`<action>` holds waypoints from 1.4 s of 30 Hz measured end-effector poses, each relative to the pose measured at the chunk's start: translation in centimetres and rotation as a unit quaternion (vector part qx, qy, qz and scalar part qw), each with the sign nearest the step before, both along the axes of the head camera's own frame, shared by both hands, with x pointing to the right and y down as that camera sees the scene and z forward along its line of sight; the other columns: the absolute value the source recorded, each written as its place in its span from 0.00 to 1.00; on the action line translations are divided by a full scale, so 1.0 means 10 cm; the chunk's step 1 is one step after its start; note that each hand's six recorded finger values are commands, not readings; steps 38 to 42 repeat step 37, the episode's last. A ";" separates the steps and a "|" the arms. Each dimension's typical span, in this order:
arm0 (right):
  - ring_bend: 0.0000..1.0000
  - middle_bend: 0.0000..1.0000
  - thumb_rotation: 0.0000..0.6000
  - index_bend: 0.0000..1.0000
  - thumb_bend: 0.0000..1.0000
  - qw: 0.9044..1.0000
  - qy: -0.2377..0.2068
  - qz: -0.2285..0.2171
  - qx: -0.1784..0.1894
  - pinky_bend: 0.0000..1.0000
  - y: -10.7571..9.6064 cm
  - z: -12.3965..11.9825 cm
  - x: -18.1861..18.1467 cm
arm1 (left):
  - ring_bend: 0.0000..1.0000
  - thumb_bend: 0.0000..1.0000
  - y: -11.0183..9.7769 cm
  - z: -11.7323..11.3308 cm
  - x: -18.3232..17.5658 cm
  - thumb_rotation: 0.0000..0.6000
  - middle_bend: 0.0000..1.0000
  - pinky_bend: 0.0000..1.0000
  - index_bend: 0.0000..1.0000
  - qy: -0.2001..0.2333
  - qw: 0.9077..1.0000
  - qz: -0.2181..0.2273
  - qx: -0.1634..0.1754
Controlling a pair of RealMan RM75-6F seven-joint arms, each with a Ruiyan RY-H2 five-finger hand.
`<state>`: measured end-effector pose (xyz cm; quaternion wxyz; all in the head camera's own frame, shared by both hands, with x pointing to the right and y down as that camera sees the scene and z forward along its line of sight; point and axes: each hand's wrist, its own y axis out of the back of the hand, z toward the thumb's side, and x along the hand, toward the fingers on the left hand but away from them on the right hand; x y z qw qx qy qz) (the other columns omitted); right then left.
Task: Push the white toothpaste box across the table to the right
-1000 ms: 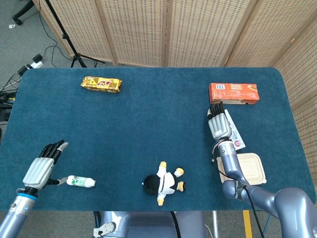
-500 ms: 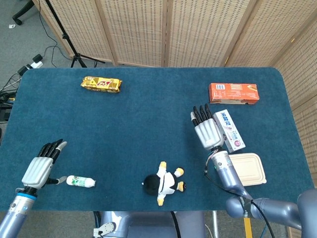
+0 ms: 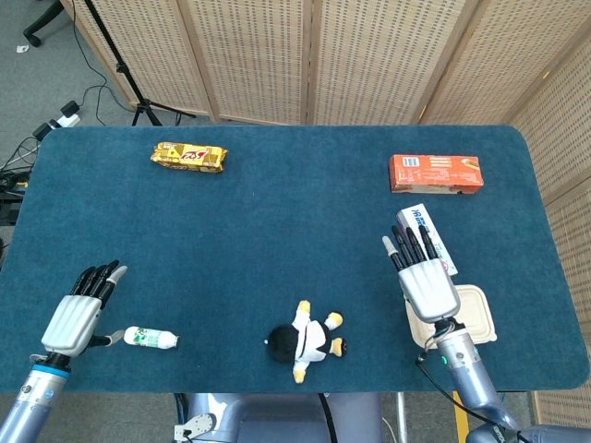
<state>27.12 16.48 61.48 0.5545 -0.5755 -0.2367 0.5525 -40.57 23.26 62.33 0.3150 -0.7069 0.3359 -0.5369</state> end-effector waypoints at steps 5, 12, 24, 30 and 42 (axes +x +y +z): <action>0.00 0.00 1.00 0.09 0.31 0.998 -0.042 0.038 -0.006 0.01 0.20 -0.04 0.28 | 0.00 0.00 0.02 -0.03 0.01 1.00 0.00 0.00 0.00 -0.009 1.000 0.006 0.009; 0.00 0.00 1.00 0.09 0.34 0.992 -0.090 0.090 0.000 0.01 0.60 -0.16 0.74 | 0.00 0.00 0.10 -0.11 0.03 1.00 0.00 0.00 0.00 -0.022 0.999 0.008 0.025; 0.00 0.00 1.00 0.09 0.34 0.983 -0.132 0.129 -0.019 0.01 0.95 -0.18 1.09 | 0.00 0.00 0.13 -0.20 -0.05 1.00 0.00 0.00 0.00 -0.042 0.998 0.010 0.051; 0.00 0.00 1.00 0.09 0.34 0.984 -0.131 0.121 -0.024 0.01 0.98 -0.15 1.09 | 0.00 0.00 0.12 -0.22 -0.06 1.00 0.00 0.00 0.00 -0.044 0.997 0.008 0.056; 0.00 0.00 1.00 0.09 0.34 0.984 -0.129 0.119 -0.026 0.01 0.99 -0.13 1.06 | 0.00 0.00 0.14 -0.22 -0.04 1.00 0.00 0.00 0.00 -0.041 0.998 0.012 0.054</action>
